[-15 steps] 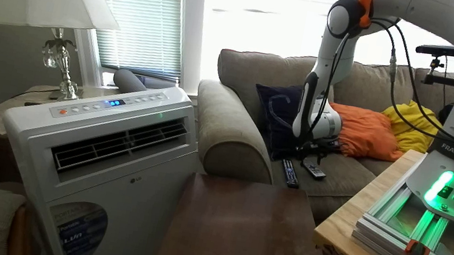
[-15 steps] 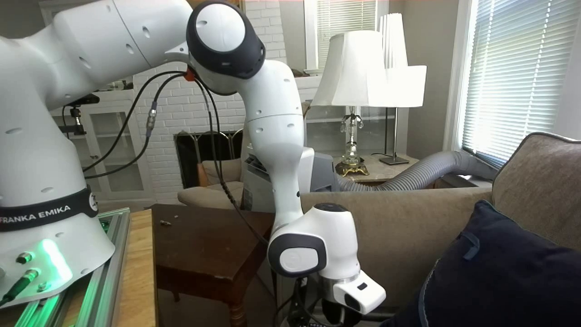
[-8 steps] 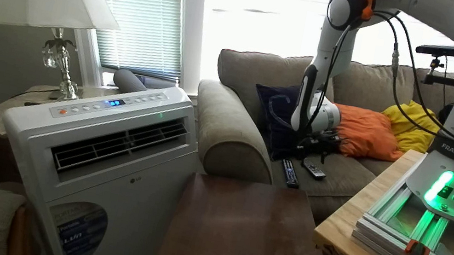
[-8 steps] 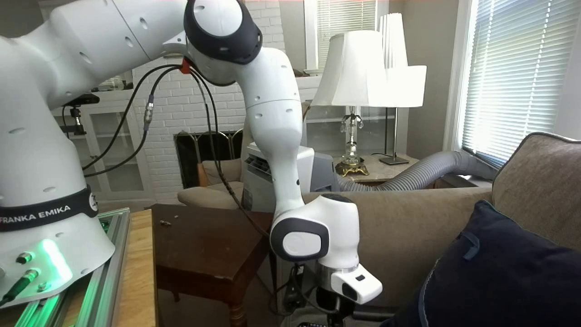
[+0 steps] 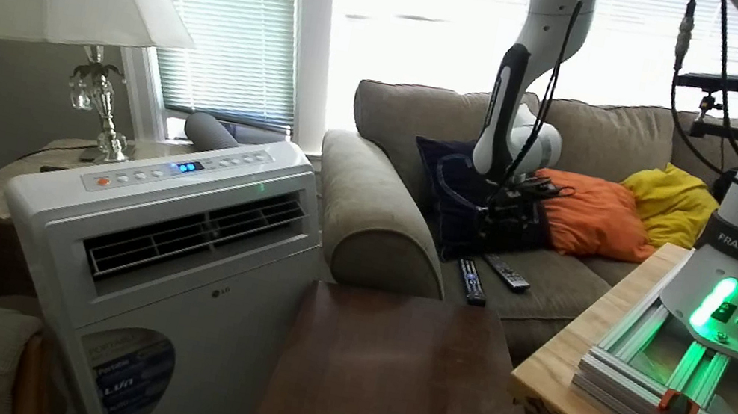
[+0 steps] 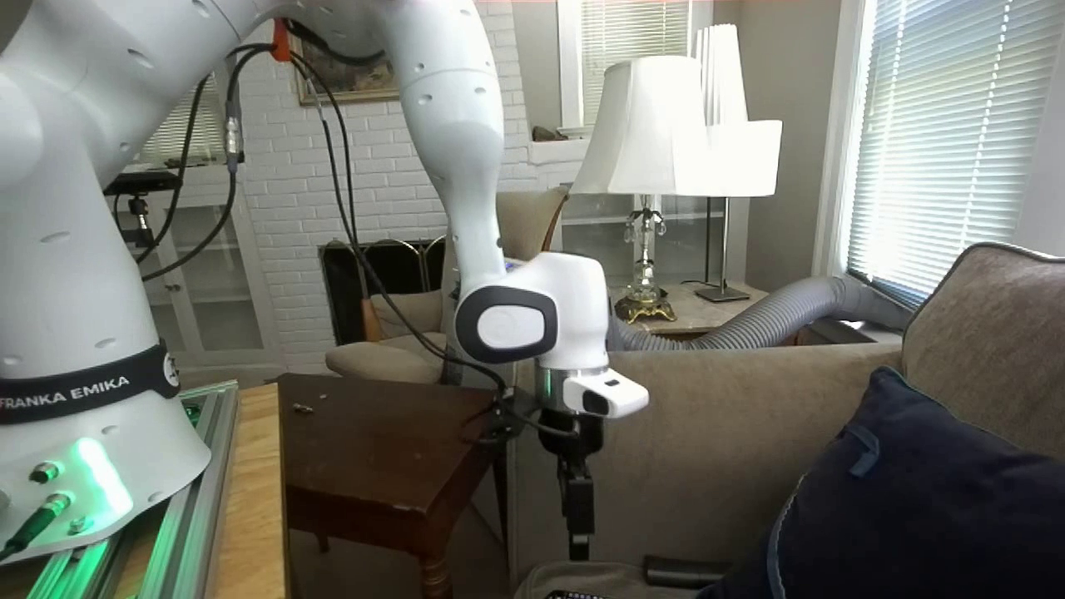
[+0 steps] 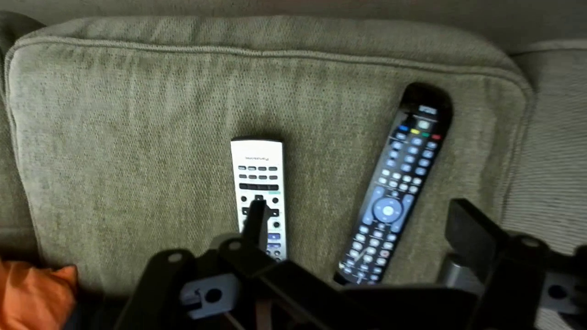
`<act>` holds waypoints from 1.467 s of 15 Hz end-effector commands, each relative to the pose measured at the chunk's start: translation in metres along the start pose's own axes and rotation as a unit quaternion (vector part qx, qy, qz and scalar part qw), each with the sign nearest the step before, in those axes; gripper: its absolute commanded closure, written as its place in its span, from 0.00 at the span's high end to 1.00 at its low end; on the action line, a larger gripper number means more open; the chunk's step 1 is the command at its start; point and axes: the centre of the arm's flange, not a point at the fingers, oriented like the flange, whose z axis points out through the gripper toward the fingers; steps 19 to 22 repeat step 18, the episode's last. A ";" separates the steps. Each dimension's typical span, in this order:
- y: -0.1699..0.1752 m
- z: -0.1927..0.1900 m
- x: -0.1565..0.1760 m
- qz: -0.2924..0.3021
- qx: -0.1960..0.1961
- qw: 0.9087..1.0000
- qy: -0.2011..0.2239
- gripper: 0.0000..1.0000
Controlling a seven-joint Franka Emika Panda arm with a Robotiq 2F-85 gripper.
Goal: Put both remotes on the left side of the sofa
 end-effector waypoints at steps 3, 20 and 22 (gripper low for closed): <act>-0.005 -0.090 -0.068 -0.057 0.076 0.994 0.050 1.00; -0.050 -0.138 -0.108 -0.138 0.146 0.978 0.046 1.00; -0.050 -0.138 -0.108 -0.138 0.146 0.978 0.046 1.00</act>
